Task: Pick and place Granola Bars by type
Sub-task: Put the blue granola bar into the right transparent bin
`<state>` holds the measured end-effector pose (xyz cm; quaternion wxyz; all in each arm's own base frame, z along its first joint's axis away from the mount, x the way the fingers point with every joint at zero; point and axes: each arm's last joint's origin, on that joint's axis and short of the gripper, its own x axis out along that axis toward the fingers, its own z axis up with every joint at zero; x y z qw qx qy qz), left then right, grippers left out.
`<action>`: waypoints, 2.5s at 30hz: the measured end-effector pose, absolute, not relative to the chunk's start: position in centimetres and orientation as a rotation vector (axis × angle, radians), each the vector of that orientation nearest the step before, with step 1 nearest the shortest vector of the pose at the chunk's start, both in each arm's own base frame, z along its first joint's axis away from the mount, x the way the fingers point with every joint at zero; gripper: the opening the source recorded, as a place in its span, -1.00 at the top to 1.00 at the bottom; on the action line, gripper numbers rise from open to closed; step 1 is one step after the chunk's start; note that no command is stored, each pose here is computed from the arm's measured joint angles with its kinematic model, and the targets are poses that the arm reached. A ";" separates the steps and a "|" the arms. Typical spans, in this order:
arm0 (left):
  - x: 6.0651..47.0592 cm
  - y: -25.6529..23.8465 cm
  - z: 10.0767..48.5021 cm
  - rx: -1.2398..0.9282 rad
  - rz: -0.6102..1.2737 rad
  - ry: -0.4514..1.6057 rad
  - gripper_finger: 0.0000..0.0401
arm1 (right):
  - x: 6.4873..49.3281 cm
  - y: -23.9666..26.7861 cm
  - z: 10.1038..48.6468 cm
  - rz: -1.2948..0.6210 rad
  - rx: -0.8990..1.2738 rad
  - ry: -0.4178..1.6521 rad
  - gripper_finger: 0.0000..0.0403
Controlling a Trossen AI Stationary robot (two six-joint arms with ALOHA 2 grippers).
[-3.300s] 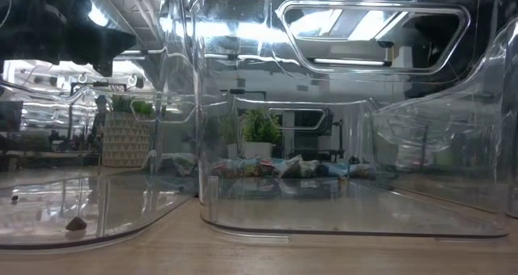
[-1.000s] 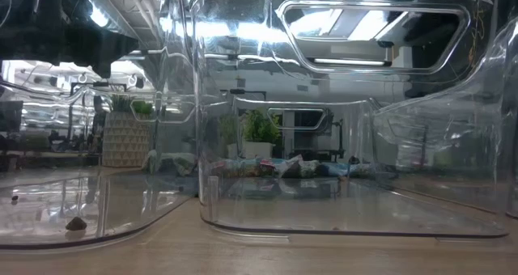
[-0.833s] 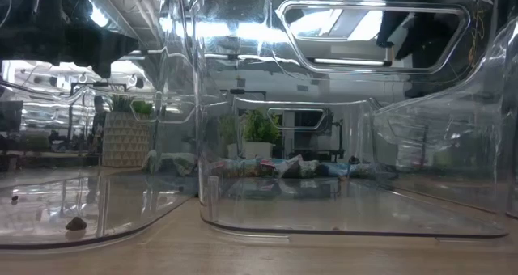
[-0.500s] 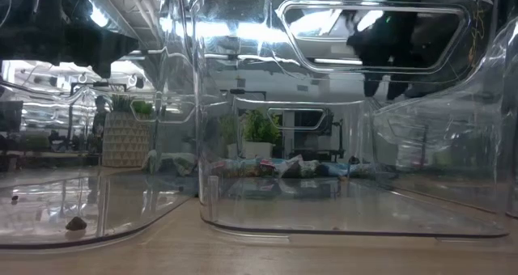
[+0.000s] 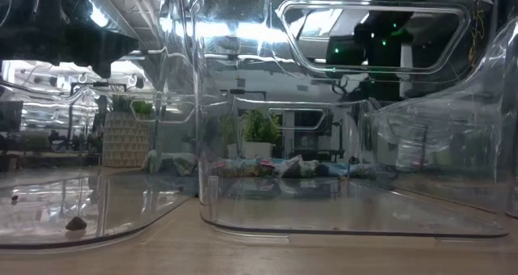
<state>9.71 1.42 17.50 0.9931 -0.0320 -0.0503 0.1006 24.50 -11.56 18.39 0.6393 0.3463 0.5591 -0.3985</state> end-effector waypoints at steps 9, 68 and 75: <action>9.7 1.4 17.5 -0.064 0.202 -0.101 0.96 | 23.4 -12.0 15.2 -0.941 0.884 1.243 -0.49; 9.7 1.4 17.5 -0.064 0.202 -0.101 0.95 | 16.1 -7.0 28.3 -0.316 0.887 0.672 0.91; 9.7 1.4 17.5 -0.064 0.202 -0.101 0.95 | 14.2 -5.3 30.9 -0.160 0.783 0.507 0.84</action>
